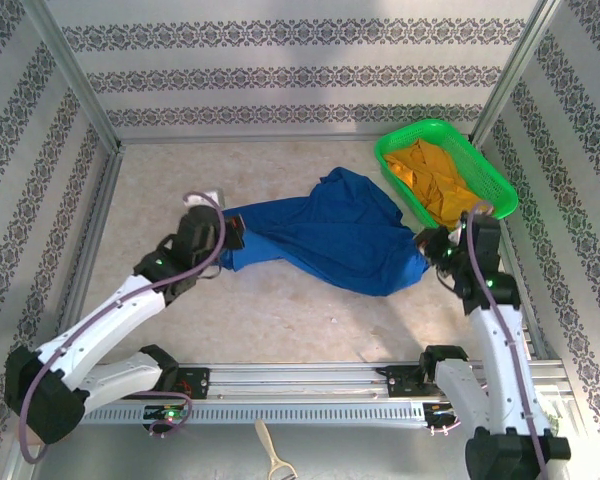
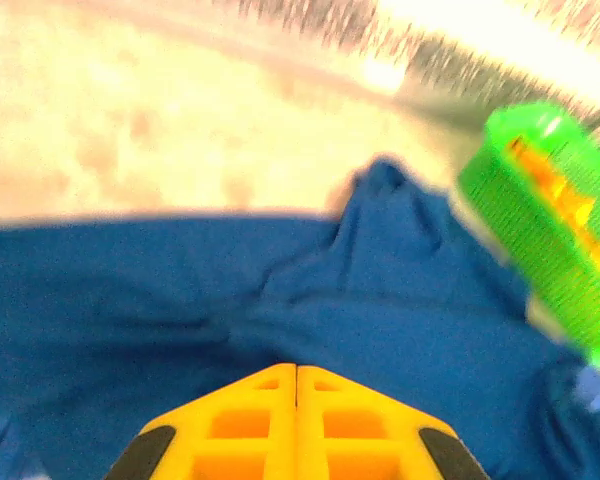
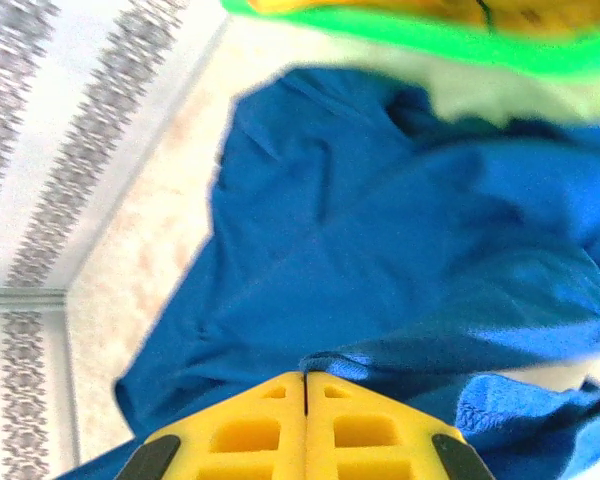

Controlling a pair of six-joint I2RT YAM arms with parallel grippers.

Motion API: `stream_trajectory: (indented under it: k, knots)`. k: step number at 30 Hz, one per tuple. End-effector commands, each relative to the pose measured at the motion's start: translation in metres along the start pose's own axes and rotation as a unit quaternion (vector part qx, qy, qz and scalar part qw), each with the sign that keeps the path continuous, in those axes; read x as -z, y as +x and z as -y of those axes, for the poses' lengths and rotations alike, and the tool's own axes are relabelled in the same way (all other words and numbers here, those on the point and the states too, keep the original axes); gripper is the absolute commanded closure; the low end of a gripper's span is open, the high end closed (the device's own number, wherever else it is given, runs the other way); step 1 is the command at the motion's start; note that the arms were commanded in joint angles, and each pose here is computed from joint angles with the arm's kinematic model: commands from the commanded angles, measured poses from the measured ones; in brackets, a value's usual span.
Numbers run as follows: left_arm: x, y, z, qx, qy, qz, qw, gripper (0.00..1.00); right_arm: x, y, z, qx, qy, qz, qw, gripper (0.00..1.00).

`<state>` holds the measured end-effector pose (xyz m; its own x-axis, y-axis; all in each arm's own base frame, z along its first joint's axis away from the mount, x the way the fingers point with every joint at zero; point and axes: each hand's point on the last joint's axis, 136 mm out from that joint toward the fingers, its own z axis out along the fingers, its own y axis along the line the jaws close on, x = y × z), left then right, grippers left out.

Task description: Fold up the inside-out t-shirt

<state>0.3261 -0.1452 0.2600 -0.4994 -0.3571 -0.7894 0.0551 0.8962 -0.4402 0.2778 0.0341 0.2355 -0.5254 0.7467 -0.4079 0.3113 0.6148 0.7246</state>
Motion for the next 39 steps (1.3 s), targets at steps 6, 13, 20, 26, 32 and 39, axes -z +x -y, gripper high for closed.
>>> stream_trajectory:
  k: [6,13,20,26,32,39]
  knots:
    - [0.070,-0.203,-0.004,0.049,0.040,0.197,0.978,1.00,0.081,-0.115,-0.175,0.033,-0.193,0.120,0.973,1.00]
    - [0.132,-0.286,0.016,0.055,0.070,0.300,0.950,1.00,0.160,-0.148,-0.249,0.049,-0.281,0.178,0.942,1.00]
    - [0.188,-0.335,0.033,0.052,0.083,0.380,0.920,1.00,0.243,-0.164,-0.291,0.078,-0.335,0.248,0.906,1.00]
    - [0.181,-0.361,0.023,0.055,0.060,0.389,0.918,1.00,0.247,-0.174,-0.310,0.081,-0.357,0.242,0.899,1.00]
    - [0.082,-0.368,-0.014,0.091,0.060,0.309,0.945,1.00,0.177,-0.183,-0.315,0.075,-0.337,0.196,0.918,1.00]
    - [-0.020,-0.370,-0.041,0.089,0.065,0.241,0.964,1.00,0.087,-0.207,-0.338,0.082,-0.323,0.164,0.929,1.00]
